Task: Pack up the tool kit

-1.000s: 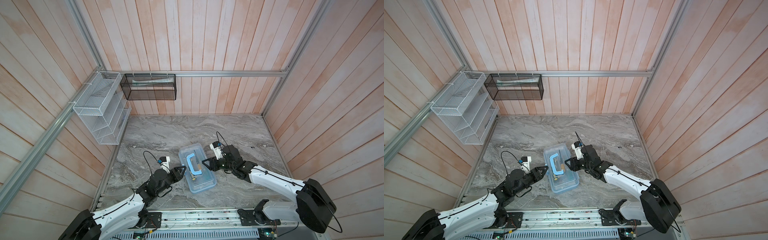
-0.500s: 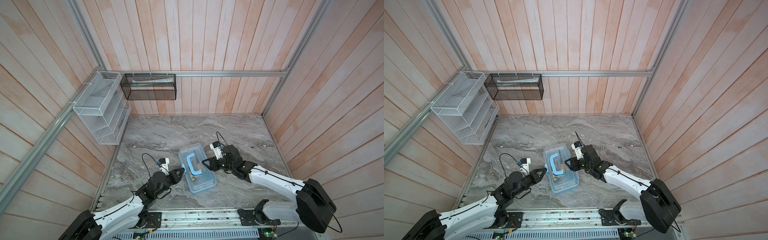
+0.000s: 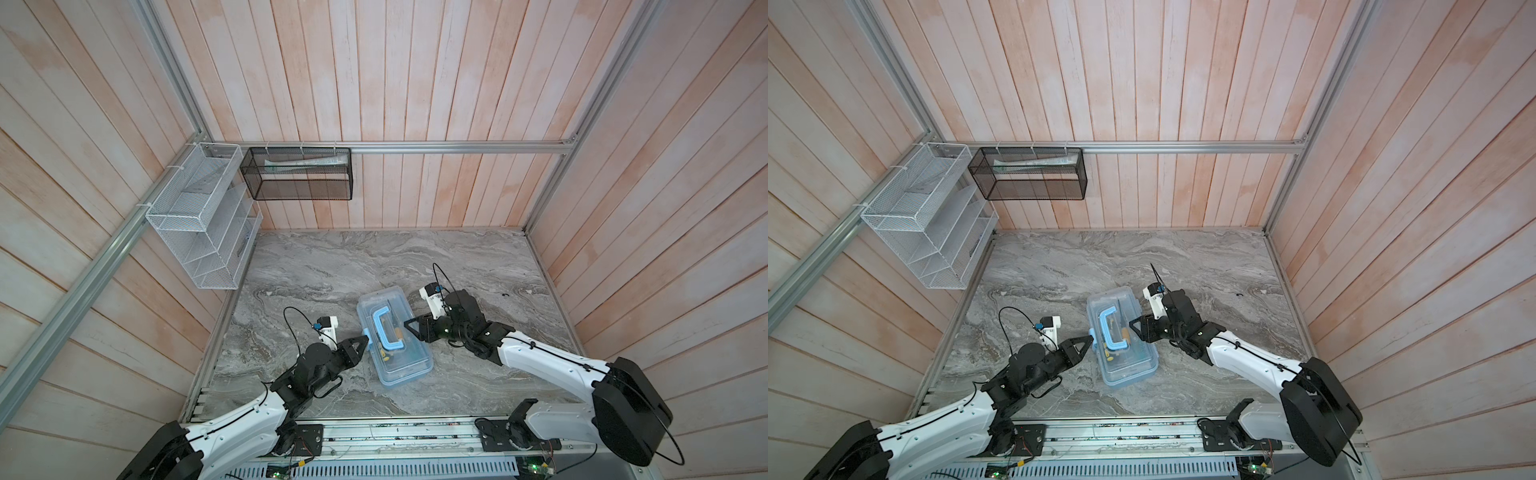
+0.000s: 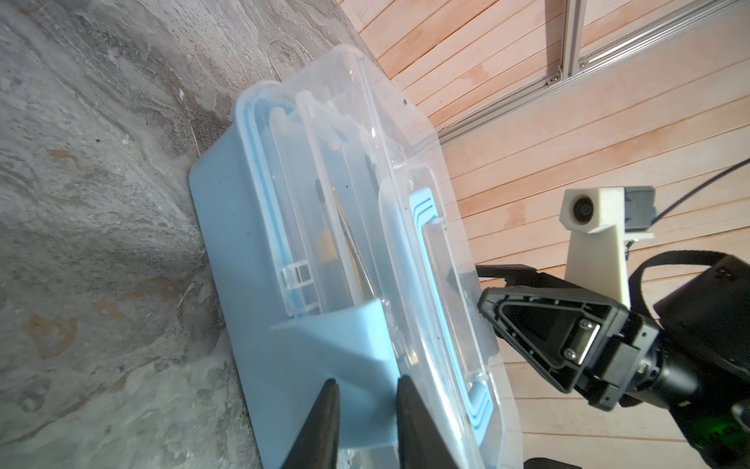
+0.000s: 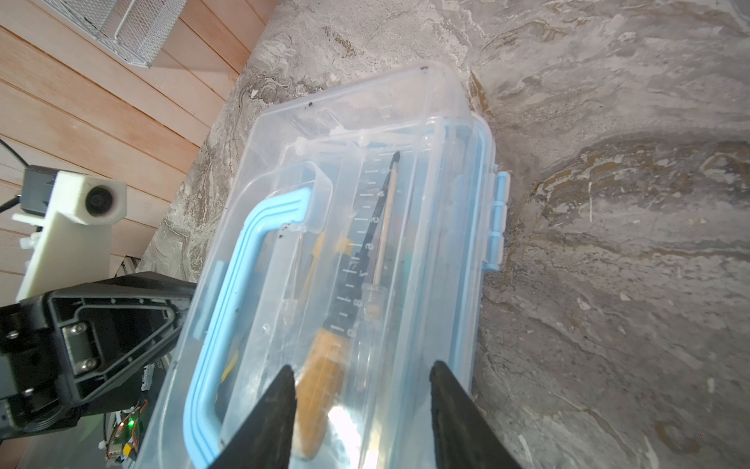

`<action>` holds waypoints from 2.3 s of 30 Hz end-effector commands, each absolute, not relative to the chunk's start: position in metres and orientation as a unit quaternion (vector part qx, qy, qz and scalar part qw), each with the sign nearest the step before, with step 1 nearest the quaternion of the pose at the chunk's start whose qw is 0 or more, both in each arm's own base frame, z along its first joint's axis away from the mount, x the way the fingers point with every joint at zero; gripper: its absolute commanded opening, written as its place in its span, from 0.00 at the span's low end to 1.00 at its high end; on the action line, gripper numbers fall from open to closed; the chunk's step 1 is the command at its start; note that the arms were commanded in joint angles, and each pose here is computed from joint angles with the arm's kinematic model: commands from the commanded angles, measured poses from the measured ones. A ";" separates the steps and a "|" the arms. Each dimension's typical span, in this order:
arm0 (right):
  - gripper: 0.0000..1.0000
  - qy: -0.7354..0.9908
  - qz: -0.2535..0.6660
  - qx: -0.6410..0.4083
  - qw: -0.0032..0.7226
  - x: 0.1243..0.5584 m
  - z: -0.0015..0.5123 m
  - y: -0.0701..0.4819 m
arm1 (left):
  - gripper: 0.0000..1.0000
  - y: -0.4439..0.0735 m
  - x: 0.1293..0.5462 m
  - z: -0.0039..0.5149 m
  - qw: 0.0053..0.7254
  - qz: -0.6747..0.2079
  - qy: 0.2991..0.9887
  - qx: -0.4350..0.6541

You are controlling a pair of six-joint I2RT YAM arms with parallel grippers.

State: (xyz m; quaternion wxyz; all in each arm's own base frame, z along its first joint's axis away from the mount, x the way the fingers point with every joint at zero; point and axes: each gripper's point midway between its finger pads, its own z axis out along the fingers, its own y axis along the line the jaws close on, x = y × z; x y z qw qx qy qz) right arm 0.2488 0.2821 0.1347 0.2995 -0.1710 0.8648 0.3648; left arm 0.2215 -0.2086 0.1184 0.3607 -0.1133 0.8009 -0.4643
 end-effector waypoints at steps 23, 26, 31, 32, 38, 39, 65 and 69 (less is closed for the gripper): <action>0.49 0.883 0.371 -0.196 0.211 0.212 0.100 0.285 | 0.25 -0.205 0.210 0.090 0.327 -0.438 0.830 -0.109; 0.50 0.883 0.371 -0.196 0.210 0.212 0.100 0.285 | 0.25 -0.206 0.210 0.091 0.329 -0.439 0.829 -0.108; 0.49 0.882 0.373 -0.196 0.211 0.212 0.101 0.285 | 0.24 -0.208 0.212 0.093 0.331 -0.441 0.828 -0.105; 0.49 0.882 0.374 -0.196 0.210 0.211 0.101 0.285 | 0.24 -0.208 0.212 0.093 0.331 -0.441 0.828 -0.104; 0.49 0.882 0.372 -0.196 0.213 0.211 0.102 0.284 | 0.23 -0.214 0.214 0.092 0.325 -0.441 0.831 -0.097; 0.50 0.882 0.371 -0.196 0.214 0.212 0.102 0.284 | 0.22 -0.214 0.214 0.092 0.324 -0.441 0.831 -0.097; 0.50 0.885 0.361 -0.197 0.217 0.216 0.099 0.281 | 0.39 -0.205 0.210 0.074 0.244 -0.296 0.921 -0.066; 0.49 0.884 0.360 -0.199 0.221 0.218 0.102 0.281 | 0.36 -0.206 0.208 0.063 0.225 -0.281 0.931 -0.061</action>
